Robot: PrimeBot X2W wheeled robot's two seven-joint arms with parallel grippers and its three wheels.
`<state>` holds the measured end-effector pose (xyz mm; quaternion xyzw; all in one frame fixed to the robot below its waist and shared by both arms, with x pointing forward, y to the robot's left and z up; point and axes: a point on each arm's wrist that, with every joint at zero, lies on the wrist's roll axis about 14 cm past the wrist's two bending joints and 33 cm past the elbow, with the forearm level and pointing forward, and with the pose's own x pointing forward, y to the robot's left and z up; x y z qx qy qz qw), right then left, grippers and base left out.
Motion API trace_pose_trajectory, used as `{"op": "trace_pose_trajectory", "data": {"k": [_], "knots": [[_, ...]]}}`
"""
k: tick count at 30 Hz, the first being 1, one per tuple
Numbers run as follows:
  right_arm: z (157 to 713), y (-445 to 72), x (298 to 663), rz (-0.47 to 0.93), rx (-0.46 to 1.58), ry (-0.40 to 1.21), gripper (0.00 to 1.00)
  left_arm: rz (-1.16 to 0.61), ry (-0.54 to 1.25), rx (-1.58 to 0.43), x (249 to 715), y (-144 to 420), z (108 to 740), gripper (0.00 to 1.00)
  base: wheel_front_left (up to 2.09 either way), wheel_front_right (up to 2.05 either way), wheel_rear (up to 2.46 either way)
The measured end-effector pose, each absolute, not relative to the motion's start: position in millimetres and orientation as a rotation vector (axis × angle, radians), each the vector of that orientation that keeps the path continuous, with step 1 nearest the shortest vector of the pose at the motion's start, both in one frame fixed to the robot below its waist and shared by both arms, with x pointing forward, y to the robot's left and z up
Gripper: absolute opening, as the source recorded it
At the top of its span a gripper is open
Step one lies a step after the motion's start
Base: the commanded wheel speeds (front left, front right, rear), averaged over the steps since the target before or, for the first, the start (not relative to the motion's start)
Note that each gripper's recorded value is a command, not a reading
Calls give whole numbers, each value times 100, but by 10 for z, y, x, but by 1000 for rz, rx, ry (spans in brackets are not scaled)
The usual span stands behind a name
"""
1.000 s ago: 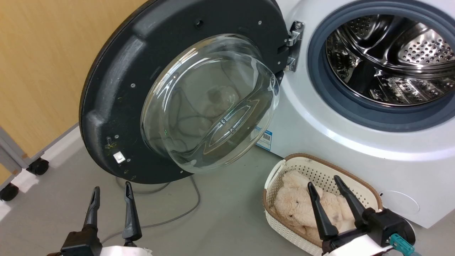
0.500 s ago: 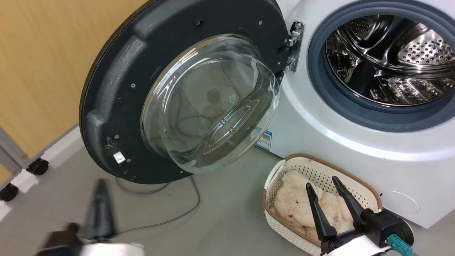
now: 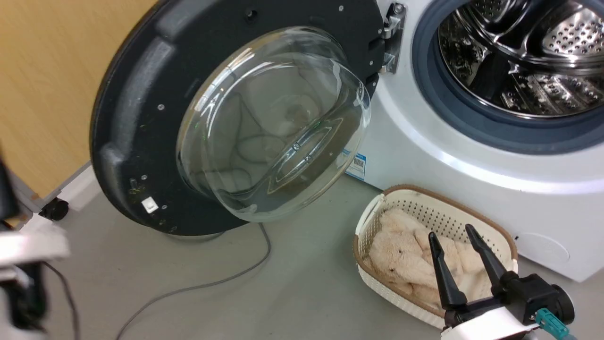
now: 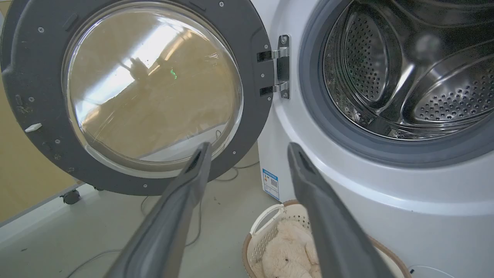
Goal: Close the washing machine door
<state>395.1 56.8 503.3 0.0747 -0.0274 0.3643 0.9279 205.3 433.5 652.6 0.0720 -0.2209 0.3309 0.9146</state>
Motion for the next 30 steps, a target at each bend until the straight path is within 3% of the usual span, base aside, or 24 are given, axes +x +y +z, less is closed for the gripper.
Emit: {"op": "trace_pose_trajectory", "data": {"k": [5, 11, 18, 30], "knots": [[4971, 482, 3999, 720, 157, -45, 100, 738, -489, -28, 2126, 4835, 6591, 0, 0, 0, 0], [4840, 372, 4054, 687, 161, -15, 100, 765, -475, -596, 2365, 5322, 6320, 0, 0, 0, 0], [4781, 337, 4082, 680, 157, -4, 100, 653, -361, -1049, 2650, 5318, 5933, 0, 0, 0, 0], [4809, 360, 4089, 688, 156, -13, 100, 327, -66, -1209, 3073, 4658, 5764, 0, 0, 0, 0]]}}
